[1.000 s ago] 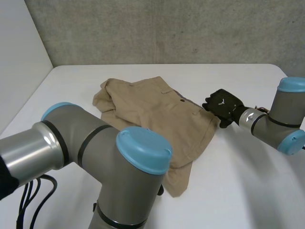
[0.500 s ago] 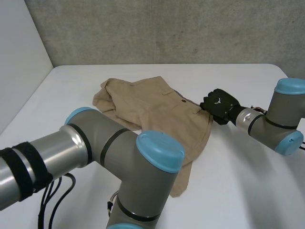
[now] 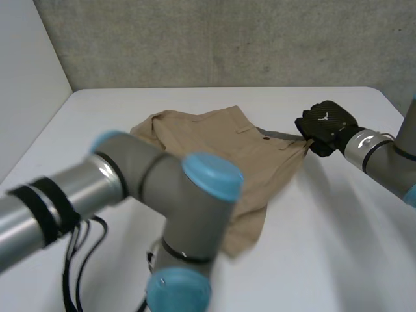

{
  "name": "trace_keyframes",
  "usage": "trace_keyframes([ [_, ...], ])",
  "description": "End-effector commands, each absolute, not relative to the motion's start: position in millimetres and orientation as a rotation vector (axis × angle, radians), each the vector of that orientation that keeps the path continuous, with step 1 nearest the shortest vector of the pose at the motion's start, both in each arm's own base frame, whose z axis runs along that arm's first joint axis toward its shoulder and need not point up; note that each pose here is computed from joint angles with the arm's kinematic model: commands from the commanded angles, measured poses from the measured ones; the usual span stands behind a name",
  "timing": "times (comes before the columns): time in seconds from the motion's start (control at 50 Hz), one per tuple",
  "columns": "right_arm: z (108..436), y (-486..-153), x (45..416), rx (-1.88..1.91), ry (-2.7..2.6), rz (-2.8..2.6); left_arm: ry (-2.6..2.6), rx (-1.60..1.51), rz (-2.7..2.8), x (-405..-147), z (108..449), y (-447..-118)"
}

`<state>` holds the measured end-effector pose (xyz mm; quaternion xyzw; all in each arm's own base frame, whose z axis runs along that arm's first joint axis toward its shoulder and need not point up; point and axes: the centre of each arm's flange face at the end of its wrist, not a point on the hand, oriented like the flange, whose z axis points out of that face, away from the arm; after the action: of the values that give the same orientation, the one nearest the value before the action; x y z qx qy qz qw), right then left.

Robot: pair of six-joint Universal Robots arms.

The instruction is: Fold the shorts.

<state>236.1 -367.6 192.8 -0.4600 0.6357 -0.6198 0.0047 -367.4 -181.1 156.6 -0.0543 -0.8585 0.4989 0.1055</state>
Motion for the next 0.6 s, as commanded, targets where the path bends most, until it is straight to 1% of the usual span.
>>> trace_keyframes([
  [0.02,213.3,-339.3,231.2,-1.411,2.111,-1.809,-2.534,-0.468,1.772,-335.4,226.3,-224.6],
  [0.08,212.0,-319.3,231.7,-1.413,2.158,-1.676,-2.54,-0.659,1.832,-330.3,234.7,-230.4],
  [0.1,211.3,-313.8,232.3,-1.412,2.17,-1.641,-2.524,-0.794,1.853,-330.1,238.1,-232.5],
  [0.12,210.5,-301.1,237.5,-1.413,2.169,-1.581,-2.513,-0.863,1.861,-329.8,240.8,-232.9],
  [0.16,209.7,-289.4,243.0,-1.404,2.169,-1.529,-2.49,-0.997,1.863,-329.8,244.4,-231.4],
  [0.18,208.9,-284.7,244.9,-1.398,2.173,-1.506,-2.46,-1.126,1.861,-330.9,244.8,-228.8],
  [0.2,205.7,-277.1,248.0,-1.379,2.181,-1.462,-2.452,-1.183,1.854,-330.3,243.3,-228.1],
  [0.26,200.1,-269.3,250.0,-1.347,2.198,-1.41,-2.44,-1.372,1.823,-325.4,232.0,-227.7],
  [0.32,191.2,-261.4,250.4,-1.314,2.213,-1.352,-2.448,-1.449,1.801,-320.6,222.4,-230.1],
  [0.34,188.1,-258.6,251.3,-1.295,2.216,-1.337,-2.46,-1.483,1.776,-318.9,212.8,-229.7],
  [0.42,179.2,-257.5,253.1,-1.192,2.228,-1.338,-2.474,-1.505,1.743,-316.5,195.8,-225.2],
  [0.48,173.5,-260.4,252.1,-1.116,2.231,-1.365,-2.475,-1.502,1.74,-316.1,189.6,-221.8],
  [0.52,168.4,-263.8,249.5,-1.06,2.242,-1.401,-2.474,-1.444,1.787,-314.7,190.9,-222.0],
  [0.54,167.1,-265.0,248.7,-1.045,2.247,-1.413,-2.476,-1.402,1.808,-314.5,191.8,-222.0],
  [0.6,162.9,-266.1,246.5,-1.015,2.265,-1.442,-2.481,-1.043,1.962,-304.9,216.3,-222.4],
])
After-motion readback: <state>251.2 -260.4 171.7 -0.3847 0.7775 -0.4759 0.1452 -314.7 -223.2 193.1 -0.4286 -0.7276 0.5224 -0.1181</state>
